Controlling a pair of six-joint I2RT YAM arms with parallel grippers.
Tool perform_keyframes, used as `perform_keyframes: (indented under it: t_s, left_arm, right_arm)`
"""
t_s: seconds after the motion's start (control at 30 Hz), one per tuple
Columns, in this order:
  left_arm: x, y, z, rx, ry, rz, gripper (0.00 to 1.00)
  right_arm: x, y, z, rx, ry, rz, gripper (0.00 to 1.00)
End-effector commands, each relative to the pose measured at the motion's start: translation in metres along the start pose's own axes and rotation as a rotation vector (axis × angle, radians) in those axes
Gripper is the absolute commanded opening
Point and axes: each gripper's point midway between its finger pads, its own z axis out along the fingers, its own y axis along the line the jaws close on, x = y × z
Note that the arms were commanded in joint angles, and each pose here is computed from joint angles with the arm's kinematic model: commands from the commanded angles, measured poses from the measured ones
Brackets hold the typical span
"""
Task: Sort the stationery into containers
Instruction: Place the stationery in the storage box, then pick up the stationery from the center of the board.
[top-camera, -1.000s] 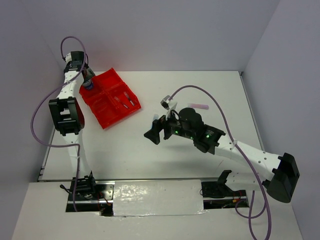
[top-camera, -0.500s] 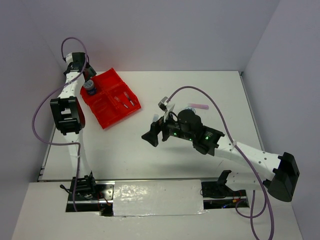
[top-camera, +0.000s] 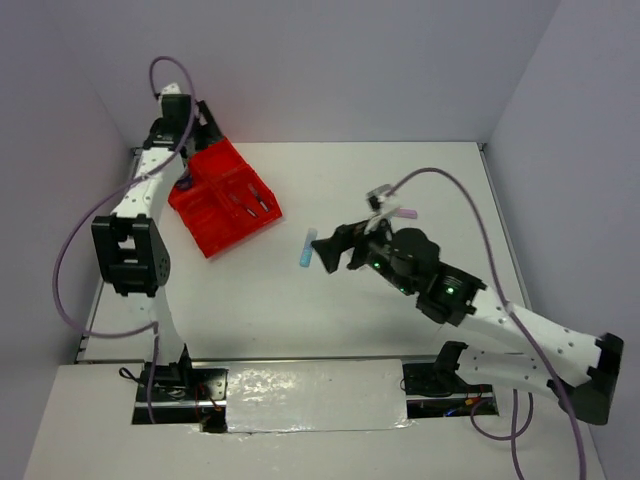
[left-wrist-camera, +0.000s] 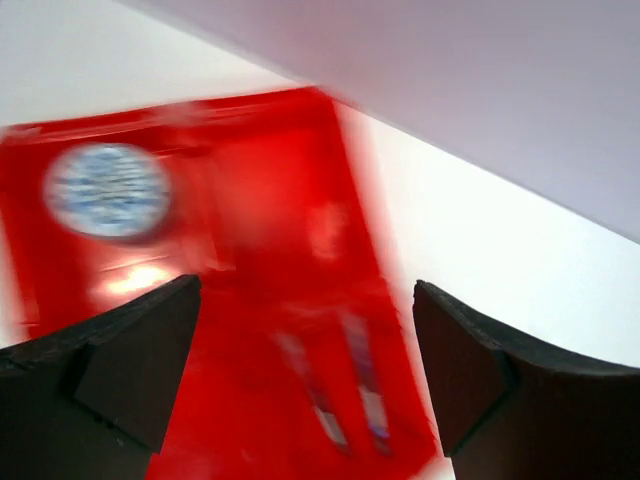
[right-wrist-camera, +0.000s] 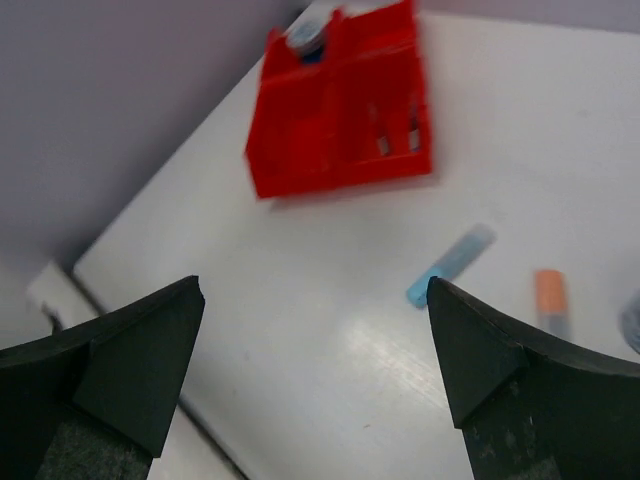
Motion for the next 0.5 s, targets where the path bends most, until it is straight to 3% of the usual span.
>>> perform_keyframes:
  t_s: [0.0, 0.03, 0.17, 0.4, 0.47]
  left_arm:
    - [0.026, -0.125, -0.087, 0.403, -0.058, 0.176, 0.99]
    - [0.058, -0.163, -0.112, 0.501, -0.041, 0.249, 0.99]
    - [0.157, -0.245, -0.183, 0.759, -0.002, 0.41, 0.99]
    - [0.253, -0.31, -0.226, 0.903, -0.001, 0.586, 0.99]
    - [0.28, -0.318, -0.215, 0.905, 0.039, 0.637, 0.99]
  right_arm:
    - [-0.05, -0.076, -0.055, 0.454, -0.256, 0.197, 1.0]
    - [-0.063, -0.084, -0.074, 0.49, -0.313, 0.237, 1.0]
    - [-0.079, -0.116, -0.132, 0.701, -0.387, 0.317, 1.0]
    - [-0.089, -0.135, -0.177, 0.839, -0.388, 0.273, 1.0]
    - [-0.091, -0.133, -0.179, 0.823, -0.38, 0.243, 1.0]
